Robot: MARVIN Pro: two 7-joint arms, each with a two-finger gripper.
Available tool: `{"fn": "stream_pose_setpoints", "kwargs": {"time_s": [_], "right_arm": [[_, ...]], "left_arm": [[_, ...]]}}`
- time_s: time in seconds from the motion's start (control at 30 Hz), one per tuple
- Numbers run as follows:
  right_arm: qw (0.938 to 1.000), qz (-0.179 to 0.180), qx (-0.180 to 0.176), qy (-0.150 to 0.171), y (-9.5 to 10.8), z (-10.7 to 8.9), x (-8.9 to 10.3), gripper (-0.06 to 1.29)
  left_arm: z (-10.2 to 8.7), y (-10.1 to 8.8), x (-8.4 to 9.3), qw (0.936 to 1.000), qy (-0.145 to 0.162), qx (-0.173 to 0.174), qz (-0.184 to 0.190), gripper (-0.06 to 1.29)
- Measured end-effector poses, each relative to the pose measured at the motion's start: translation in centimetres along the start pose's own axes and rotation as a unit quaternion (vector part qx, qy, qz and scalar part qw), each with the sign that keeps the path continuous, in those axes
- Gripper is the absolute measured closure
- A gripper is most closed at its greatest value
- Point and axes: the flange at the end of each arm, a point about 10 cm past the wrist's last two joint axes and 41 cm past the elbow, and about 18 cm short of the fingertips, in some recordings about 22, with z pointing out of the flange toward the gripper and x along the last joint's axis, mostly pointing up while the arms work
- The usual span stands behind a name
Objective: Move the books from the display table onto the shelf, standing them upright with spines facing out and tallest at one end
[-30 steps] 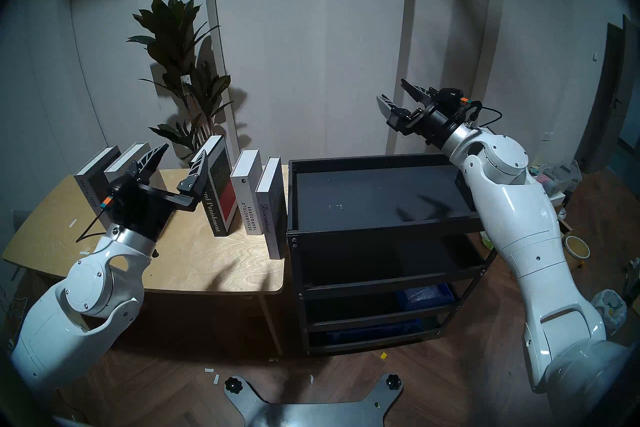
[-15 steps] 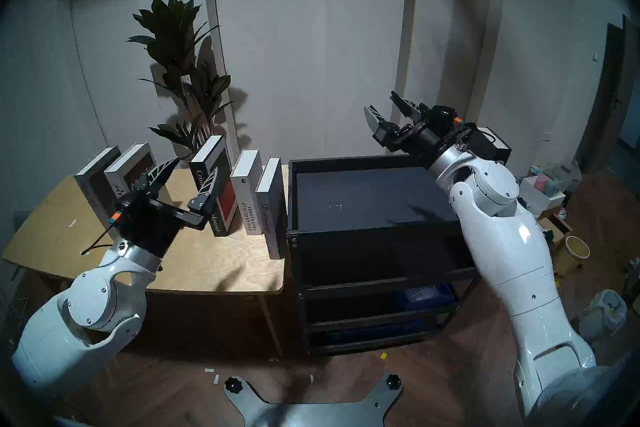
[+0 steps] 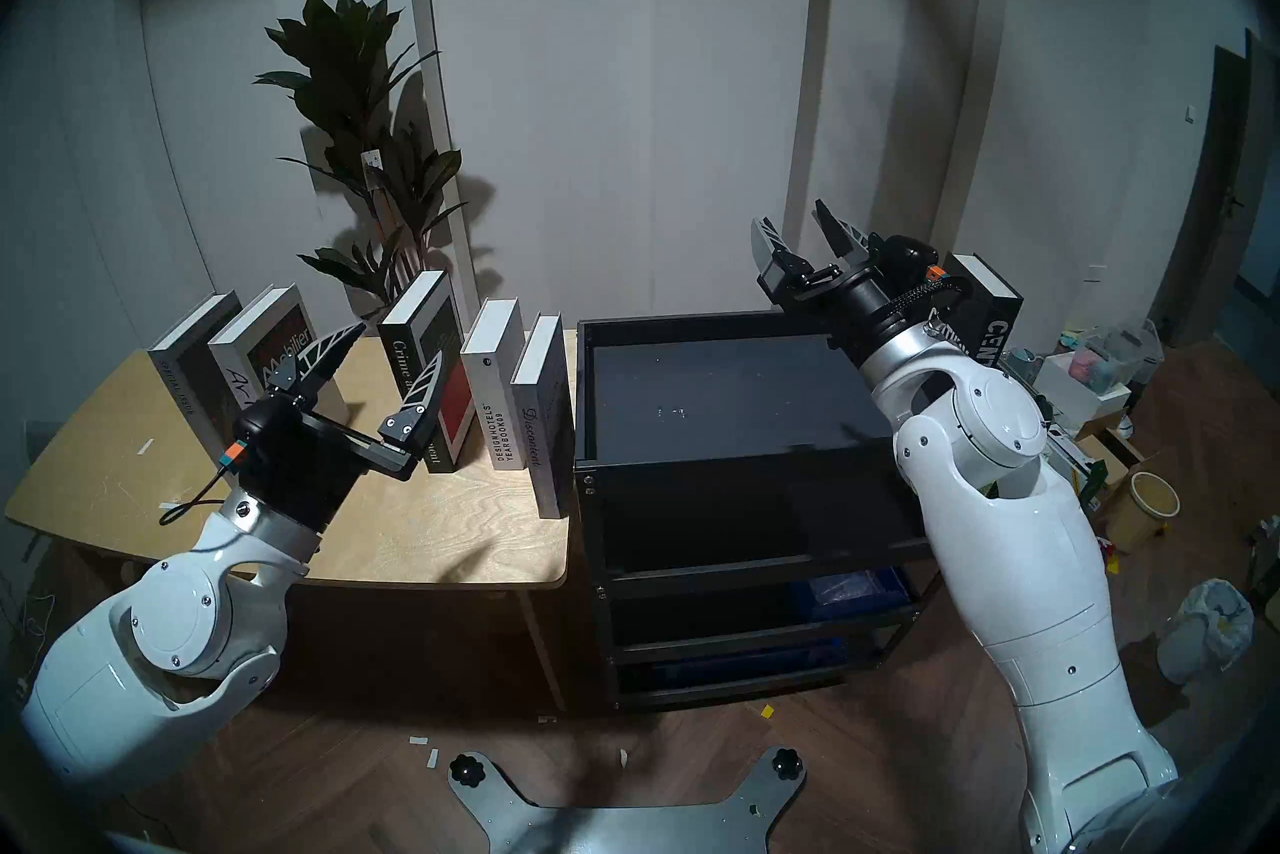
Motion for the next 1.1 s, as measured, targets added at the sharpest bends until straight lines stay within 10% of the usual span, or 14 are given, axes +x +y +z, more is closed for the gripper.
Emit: {"fn": "stream_pose_setpoints", "kwargs": {"time_s": [0.47, 1.1], "right_arm": [[0.9968, -0.006, -0.071, -0.037, -2.1, -1.9, 1.0, 0.01], [0.9918, 0.01, -0.074, -0.104, -3.6, -2.8, -4.0, 0.01]], "left_arm": [[-0.3, -0.2, -1.7, 0.9895, -0.103, 0.09, -0.048, -0.02], [2.5, 2.6, -0.2, 0.9946, -0.068, 0.046, -0.063, -0.02]]}}
